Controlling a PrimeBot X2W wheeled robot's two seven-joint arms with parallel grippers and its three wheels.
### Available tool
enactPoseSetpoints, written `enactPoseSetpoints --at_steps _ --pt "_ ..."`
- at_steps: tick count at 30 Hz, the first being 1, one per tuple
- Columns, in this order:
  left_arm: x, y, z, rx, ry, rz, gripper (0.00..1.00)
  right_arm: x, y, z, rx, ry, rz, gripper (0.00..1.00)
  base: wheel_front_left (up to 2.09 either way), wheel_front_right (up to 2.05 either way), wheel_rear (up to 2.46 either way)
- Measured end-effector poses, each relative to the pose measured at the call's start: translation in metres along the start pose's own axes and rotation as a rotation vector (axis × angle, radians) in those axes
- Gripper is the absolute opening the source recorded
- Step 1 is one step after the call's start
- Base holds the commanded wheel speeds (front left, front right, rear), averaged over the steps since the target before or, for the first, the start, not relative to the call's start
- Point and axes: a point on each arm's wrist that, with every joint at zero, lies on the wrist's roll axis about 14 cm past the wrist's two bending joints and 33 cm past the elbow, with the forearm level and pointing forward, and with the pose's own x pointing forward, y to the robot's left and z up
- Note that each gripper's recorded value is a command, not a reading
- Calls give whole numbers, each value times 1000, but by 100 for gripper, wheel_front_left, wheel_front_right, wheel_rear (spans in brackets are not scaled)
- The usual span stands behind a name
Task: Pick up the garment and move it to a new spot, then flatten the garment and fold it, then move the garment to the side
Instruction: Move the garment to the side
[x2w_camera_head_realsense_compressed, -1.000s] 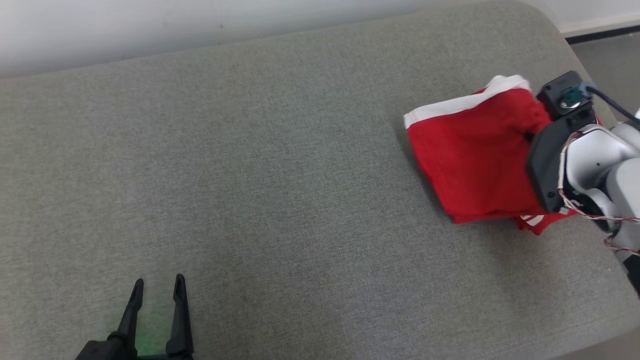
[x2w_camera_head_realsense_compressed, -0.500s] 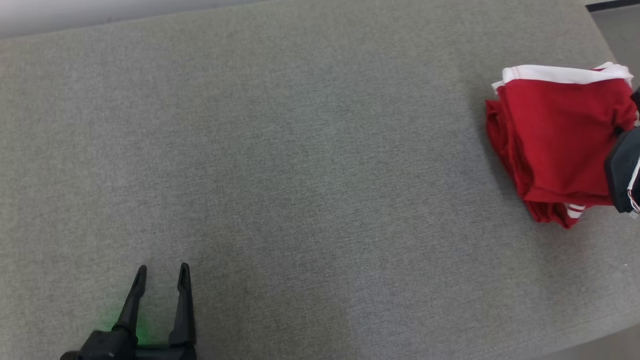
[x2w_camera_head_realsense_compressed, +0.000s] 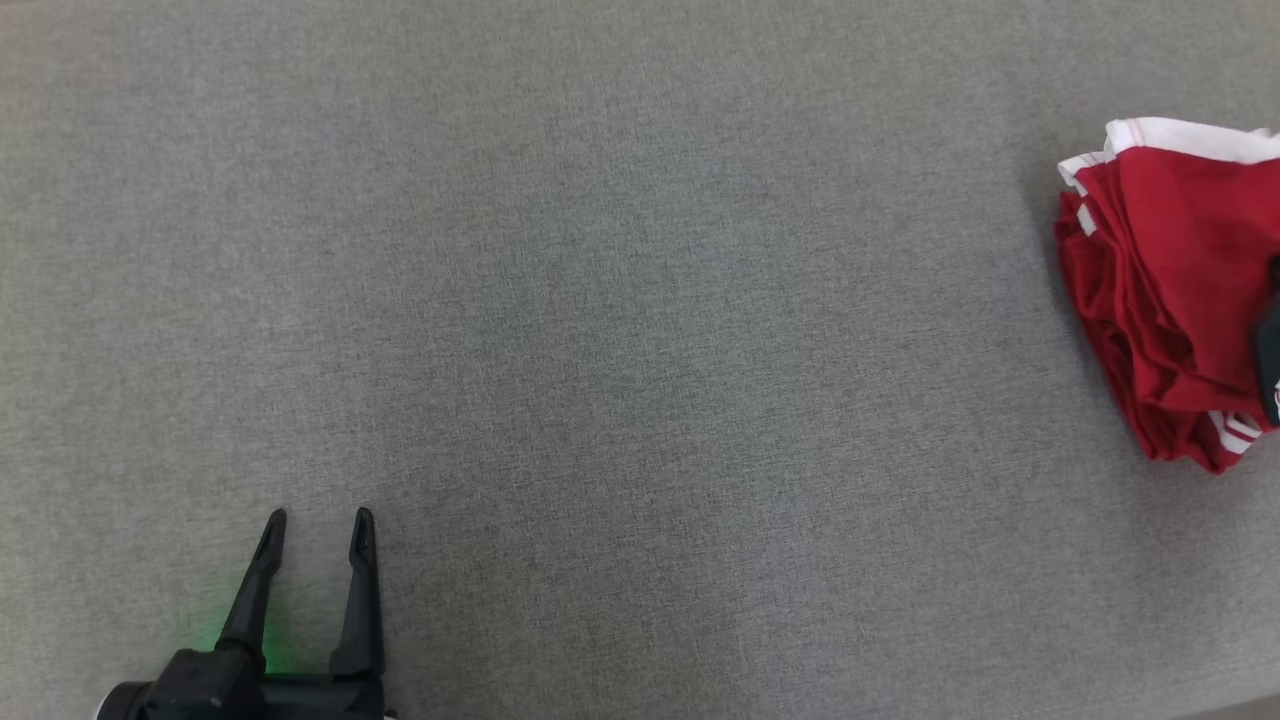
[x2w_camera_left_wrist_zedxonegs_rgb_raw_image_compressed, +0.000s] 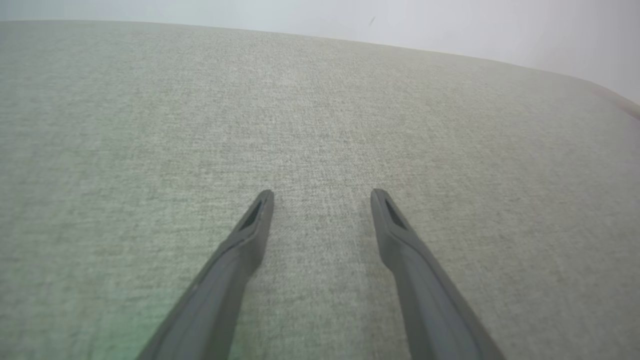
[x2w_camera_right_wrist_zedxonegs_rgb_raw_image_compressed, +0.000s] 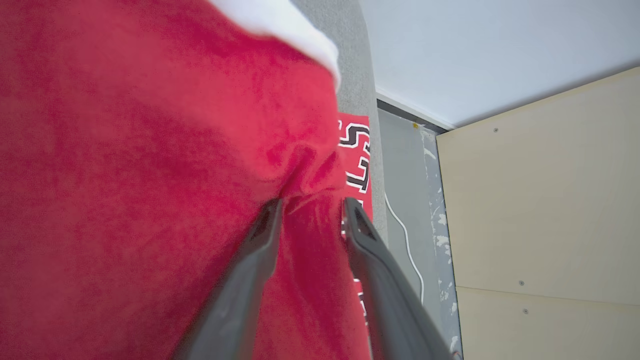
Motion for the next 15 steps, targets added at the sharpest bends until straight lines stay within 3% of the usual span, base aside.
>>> enactPoseSetpoints --at_steps 15 --pt "-27 -1 47 14 -122 20 100 -61 30 39 267 -337 36 100 0 0 0"
